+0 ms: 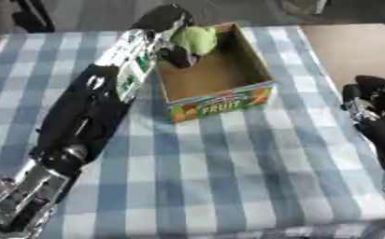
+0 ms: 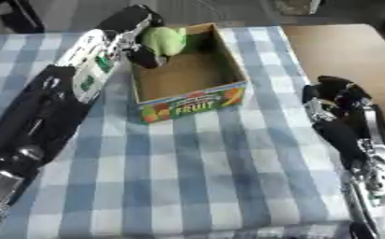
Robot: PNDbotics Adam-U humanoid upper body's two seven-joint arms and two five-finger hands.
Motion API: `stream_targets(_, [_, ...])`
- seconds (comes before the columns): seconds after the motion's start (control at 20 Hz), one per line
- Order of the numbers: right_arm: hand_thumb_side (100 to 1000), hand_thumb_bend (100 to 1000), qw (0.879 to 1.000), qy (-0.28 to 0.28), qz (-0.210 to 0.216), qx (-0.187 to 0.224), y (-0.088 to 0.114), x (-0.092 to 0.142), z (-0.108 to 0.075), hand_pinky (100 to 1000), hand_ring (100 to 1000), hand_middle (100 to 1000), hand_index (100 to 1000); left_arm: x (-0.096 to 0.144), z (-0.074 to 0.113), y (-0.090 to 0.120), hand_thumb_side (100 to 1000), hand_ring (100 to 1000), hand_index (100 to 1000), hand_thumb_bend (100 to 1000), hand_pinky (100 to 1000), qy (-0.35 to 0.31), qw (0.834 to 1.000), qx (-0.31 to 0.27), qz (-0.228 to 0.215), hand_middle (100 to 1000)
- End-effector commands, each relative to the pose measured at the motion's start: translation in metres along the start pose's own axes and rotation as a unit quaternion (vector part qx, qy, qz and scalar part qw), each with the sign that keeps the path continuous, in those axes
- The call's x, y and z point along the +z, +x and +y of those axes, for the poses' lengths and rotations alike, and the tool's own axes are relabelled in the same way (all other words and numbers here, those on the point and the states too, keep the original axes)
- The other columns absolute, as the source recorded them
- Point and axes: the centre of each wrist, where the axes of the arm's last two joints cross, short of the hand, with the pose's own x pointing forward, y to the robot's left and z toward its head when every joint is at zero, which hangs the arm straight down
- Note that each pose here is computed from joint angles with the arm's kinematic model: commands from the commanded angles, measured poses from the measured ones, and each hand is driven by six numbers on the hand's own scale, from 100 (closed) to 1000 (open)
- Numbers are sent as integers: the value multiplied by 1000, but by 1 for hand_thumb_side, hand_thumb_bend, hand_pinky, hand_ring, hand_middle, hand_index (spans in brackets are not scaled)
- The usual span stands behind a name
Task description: Pick up objects on the table and place them in the box.
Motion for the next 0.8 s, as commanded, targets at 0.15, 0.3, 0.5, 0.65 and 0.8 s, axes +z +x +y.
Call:
stream_targets(0.15, [270,275,1000,6,-13,-1,6,-4,0,623,697,613,728,-7,-20,4,178,445,625,132,513,-4,1000,-12,14,466])
stream_targets(0.3, [270,274,1000,7,-13,-2,6,-4,0,623,698,613,728,-8,-35,2,168,528,683,179,569,-5,1000,-19,20,540])
stream_targets(0.5, [270,274,1000,5,-14,-2,6,-4,0,623,698,613,728,-7,-39,5,124,729,839,561,716,22,999,-36,4,747])
stream_targets(0.65, [270,274,1000,5,-14,-2,7,-4,0,623,698,613,728,-5,-33,9,314,798,875,887,781,51,998,-43,-23,804])
stream_targets(0.8, [270,273,1000,4,-14,-2,7,-4,0,624,698,613,729,0,-25,14,478,848,891,995,836,78,995,-36,-50,848])
